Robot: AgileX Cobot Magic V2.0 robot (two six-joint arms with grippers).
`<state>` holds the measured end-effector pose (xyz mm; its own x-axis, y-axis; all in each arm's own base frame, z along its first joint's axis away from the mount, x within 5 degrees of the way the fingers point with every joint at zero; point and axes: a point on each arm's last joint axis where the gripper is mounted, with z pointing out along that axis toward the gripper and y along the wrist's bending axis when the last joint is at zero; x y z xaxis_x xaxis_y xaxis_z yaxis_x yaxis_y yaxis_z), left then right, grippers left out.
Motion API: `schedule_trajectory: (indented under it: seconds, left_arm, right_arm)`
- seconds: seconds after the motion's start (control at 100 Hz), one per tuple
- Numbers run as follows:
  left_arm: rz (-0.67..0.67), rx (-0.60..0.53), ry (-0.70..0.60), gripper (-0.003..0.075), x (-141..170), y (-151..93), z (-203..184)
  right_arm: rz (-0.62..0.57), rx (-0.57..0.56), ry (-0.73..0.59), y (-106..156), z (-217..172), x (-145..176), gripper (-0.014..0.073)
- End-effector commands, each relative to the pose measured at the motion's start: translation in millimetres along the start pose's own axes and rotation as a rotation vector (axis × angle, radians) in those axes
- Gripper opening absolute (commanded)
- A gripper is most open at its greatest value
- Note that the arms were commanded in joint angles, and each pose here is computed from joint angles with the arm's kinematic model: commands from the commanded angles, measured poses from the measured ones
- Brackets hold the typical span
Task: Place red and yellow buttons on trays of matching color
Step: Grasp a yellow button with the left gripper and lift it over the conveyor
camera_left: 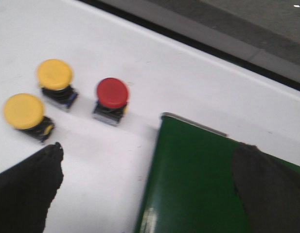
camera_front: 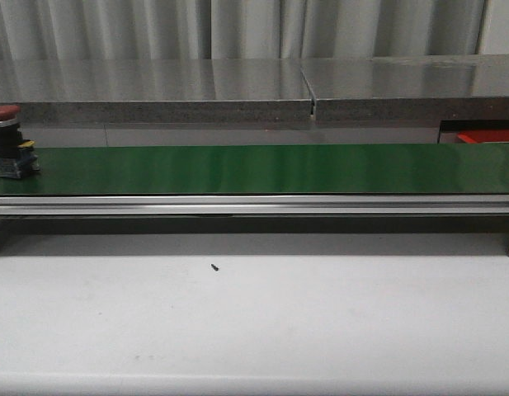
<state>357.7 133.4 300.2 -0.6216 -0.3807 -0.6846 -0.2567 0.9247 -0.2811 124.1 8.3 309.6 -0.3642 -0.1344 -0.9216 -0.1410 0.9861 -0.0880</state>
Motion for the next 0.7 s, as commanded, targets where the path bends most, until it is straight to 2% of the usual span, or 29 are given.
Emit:
schedule_trajectory:
  seconds: [0.0,0.15,0.25,0.69]
  left_arm:
    - [-0.036,-0.034,-0.072,0.0652,-14.1,16.5,-10.7]
    - [-0.097,-0.091,-0.032,0.0652,-9.6,54.0,14.1]
    - [-0.117,-0.104,-0.013,0.0652,-10.8,68.7,27.5]
    - [-0.098,-0.087,0.036,0.0652,-29.0,90.1,80.4]
  right_arm:
    - [0.001,0.025,-0.091,-2.7,-3.8,-14.0,-0.0066]
    - [0.001,0.025,-0.091,-2.7,-3.8,-14.0,-0.0066]
    - [0.001,0.025,-0.091,-2.7,-3.8,-14.0,-0.0066]
    - [0.001,0.025,-0.091,-2.7,-3.8,-14.0,-0.0066]
